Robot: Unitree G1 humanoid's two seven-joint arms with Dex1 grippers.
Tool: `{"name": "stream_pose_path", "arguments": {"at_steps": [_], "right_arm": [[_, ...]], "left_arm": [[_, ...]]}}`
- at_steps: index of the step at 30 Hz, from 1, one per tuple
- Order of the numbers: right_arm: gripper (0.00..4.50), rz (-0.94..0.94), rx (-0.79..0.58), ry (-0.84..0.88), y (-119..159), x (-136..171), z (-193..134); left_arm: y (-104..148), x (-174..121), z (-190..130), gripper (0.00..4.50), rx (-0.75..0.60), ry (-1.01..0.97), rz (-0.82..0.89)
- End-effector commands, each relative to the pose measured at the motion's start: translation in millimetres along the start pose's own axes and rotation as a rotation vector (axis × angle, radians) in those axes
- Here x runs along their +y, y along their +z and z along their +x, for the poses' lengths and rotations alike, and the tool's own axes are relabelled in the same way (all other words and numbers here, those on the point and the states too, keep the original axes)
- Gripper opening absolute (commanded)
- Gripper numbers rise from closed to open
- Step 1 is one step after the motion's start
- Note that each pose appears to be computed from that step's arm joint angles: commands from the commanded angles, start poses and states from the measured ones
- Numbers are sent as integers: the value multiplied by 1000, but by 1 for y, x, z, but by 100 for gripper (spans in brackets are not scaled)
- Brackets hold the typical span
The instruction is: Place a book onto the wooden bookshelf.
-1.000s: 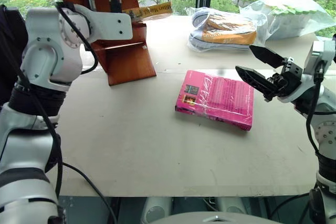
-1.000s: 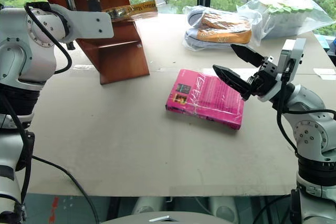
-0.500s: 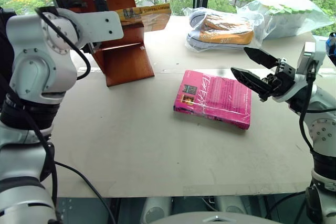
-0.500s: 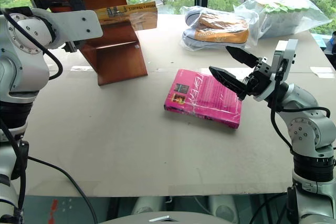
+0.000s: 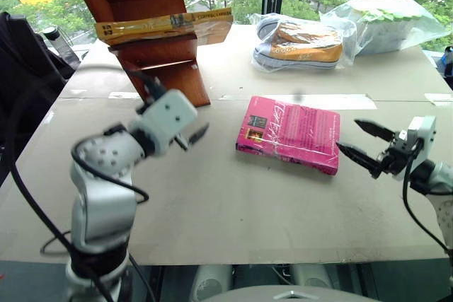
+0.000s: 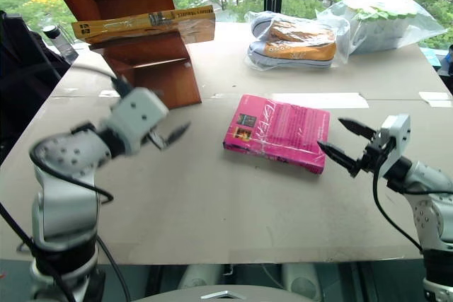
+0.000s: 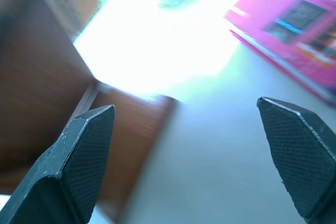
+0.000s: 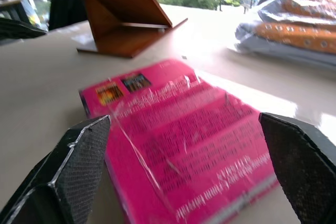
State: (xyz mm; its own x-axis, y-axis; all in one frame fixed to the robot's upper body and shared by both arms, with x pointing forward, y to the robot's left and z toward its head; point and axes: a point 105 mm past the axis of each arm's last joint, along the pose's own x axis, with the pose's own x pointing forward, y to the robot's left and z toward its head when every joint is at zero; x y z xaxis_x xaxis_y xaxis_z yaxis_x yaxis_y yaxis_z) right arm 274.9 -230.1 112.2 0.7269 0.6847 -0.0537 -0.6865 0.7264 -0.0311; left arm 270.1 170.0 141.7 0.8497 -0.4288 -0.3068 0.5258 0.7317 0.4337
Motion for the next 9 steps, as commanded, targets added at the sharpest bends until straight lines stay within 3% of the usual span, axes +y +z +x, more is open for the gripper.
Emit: {"name": "stream_pose_path", "arguments": {"at_steps": [1,5,9], "right_arm": [[450,-73,74,-2,-24,-2,-11],[450,-56,125,-14,-47,-3,-21],[450,-59,147,-6,-55,-6,-25]], "left_arm": [[-27,-16,-4,446,-58,27,-132],[-72,-35,-8,446,-54,66,-285],[-80,-38,-5,446,-74,97,-244]]}}
